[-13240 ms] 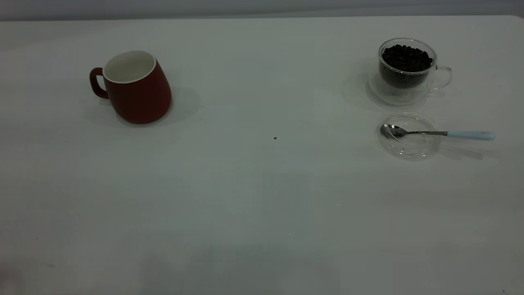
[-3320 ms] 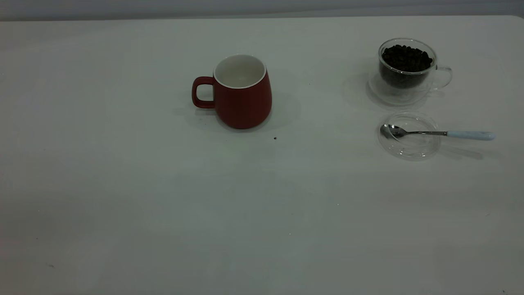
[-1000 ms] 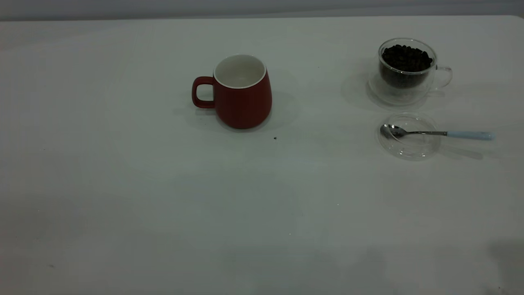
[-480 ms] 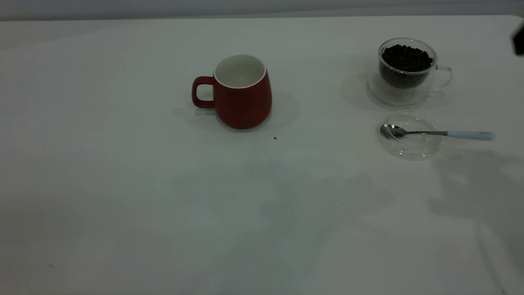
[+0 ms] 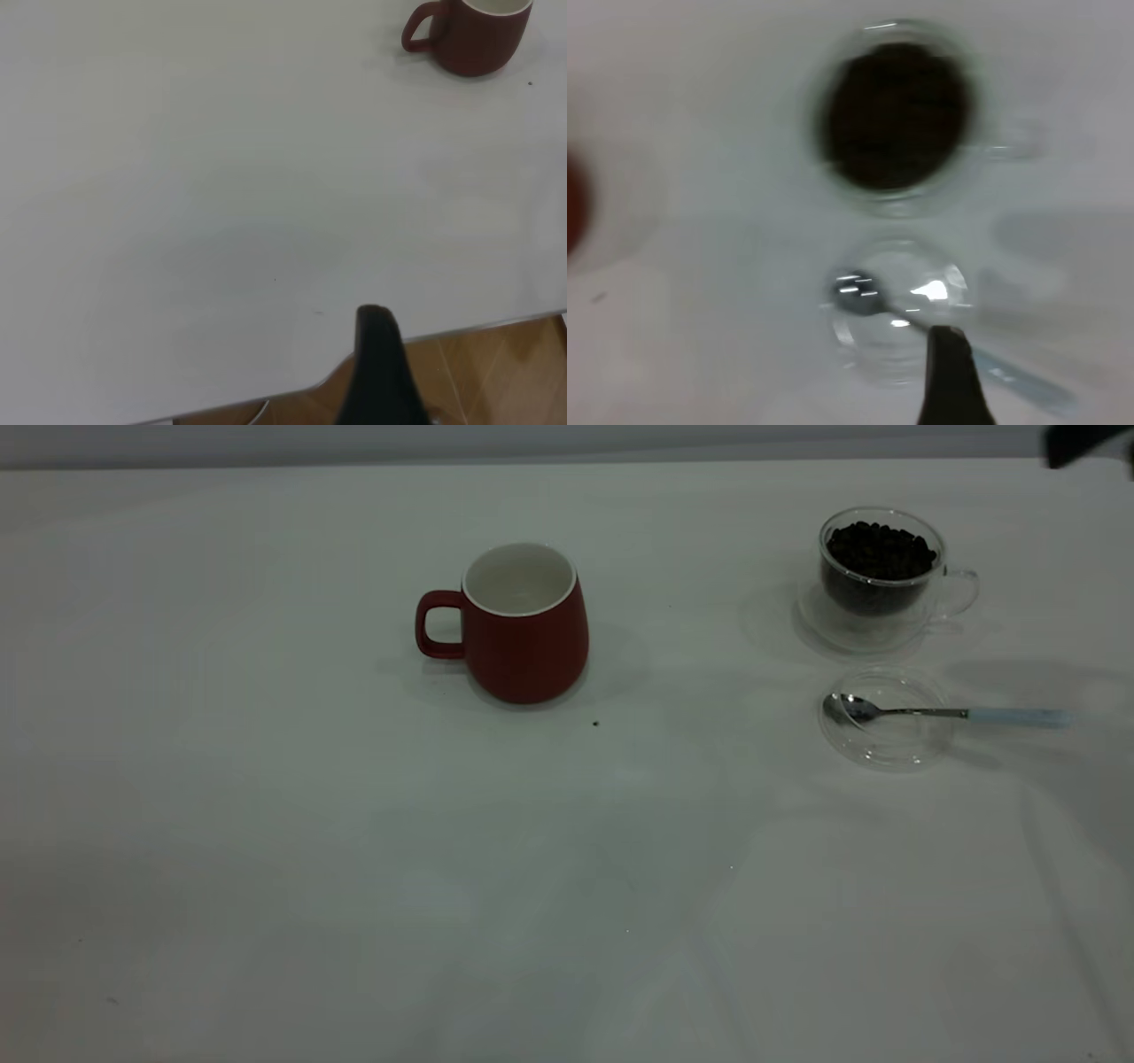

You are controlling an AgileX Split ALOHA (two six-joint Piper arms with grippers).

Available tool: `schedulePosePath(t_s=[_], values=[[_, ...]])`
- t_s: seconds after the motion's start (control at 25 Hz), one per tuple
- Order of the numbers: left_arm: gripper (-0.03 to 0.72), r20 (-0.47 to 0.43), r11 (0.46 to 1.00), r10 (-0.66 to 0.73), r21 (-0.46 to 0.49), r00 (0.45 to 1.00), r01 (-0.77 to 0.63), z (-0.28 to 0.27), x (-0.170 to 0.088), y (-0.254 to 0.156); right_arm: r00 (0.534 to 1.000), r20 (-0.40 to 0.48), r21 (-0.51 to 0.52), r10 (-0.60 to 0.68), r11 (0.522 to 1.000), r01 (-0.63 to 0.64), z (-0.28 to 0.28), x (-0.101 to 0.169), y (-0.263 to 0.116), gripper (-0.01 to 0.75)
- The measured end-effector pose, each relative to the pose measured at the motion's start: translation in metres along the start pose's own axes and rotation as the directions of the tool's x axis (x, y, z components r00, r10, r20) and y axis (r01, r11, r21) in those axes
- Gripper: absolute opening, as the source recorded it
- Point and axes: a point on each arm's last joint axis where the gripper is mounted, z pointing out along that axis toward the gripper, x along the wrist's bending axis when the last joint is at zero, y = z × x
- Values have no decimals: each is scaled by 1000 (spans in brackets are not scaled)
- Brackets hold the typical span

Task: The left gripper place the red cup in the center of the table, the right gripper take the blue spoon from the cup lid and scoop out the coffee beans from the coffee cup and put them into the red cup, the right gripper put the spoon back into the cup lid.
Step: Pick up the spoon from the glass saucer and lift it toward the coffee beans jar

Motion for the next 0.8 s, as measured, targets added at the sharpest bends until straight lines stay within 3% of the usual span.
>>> schedulePosePath(t_s=[0.2,0.44,0.8], values=[[587,0,1000,0,0,1000,0,0,0,0,978,53,36,204,978,-206,19,-59,-6,544],[587,0,1000,0,0,1000,0,0,0,0,927,23,100,374,922,-375,49,-107,-29,544],[587,0,1000,0,0,1000,0,0,0,0,889,-161,143,428,902,-408,83,-114,-47,544]])
